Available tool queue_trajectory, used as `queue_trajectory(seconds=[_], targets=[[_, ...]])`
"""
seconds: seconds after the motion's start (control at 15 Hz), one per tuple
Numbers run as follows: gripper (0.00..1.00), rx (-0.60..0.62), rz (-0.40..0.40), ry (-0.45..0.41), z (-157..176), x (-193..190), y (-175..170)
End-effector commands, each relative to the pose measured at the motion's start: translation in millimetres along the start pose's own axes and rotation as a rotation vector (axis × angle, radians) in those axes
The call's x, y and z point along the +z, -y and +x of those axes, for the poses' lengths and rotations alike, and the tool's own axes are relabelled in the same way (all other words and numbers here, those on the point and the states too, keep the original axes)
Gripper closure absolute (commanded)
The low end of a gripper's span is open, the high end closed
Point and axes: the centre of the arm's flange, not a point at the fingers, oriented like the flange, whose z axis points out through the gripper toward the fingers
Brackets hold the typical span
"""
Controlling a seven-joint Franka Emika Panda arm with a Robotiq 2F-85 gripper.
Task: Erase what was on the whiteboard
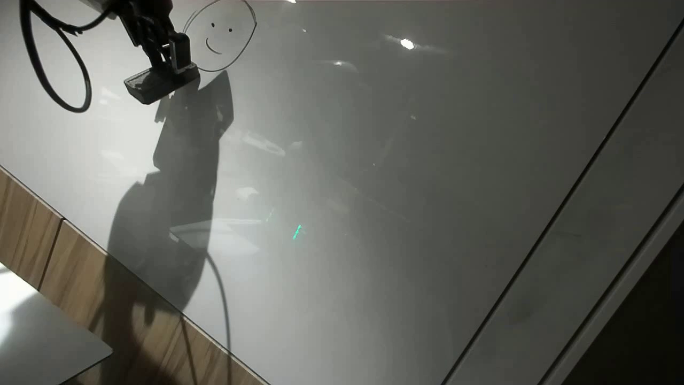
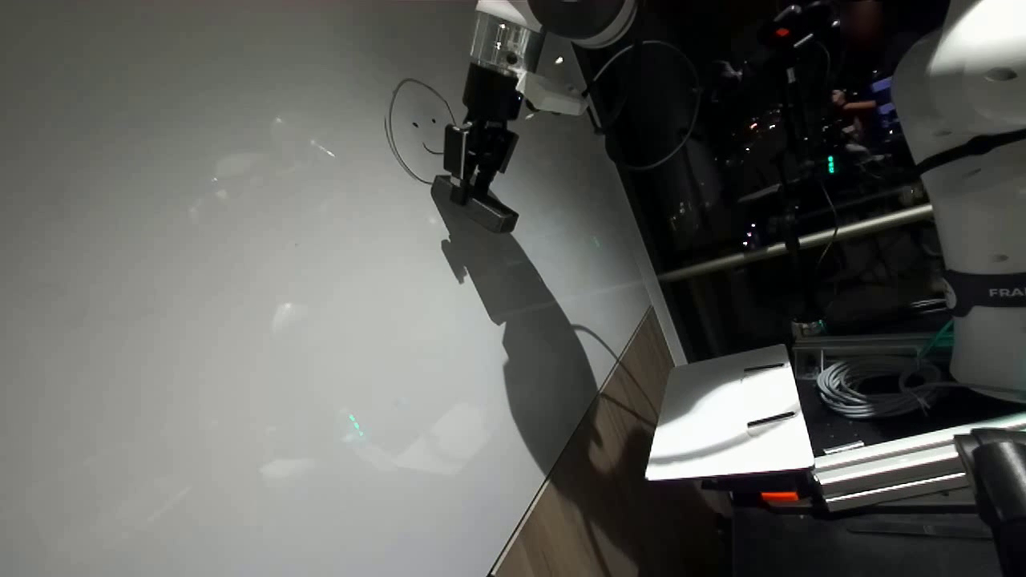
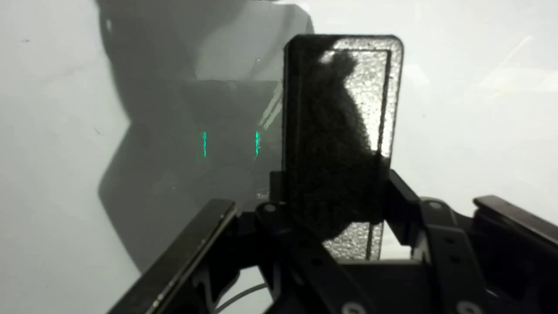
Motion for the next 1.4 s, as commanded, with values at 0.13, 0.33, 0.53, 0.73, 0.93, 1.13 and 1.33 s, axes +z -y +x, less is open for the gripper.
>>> queue_trajectory(seconds=[0.13,0.33,0.53,0.73,0.93,1.13,1.33], targets=[[0.70,0.030,-0.063,-0.051,31.4,3.7,-15.6],[0.70,0.044,-0.073,-0.053,36.4,4.3,-17.9],[0.70,0.058,-0.075,-0.053,41.5,4.9,-18.1],[0.70,0.071,-0.076,-0.050,49.2,8.8,-19.3],[0.70,0.077,-0.078,-0.050,56.9,11.0,-18.2],[0.70,0.074,-0.084,-0.043,61.8,10.1,-14.6],[0.70,0.071,-0.093,-0.043,70.7,5.3,-14.1]])
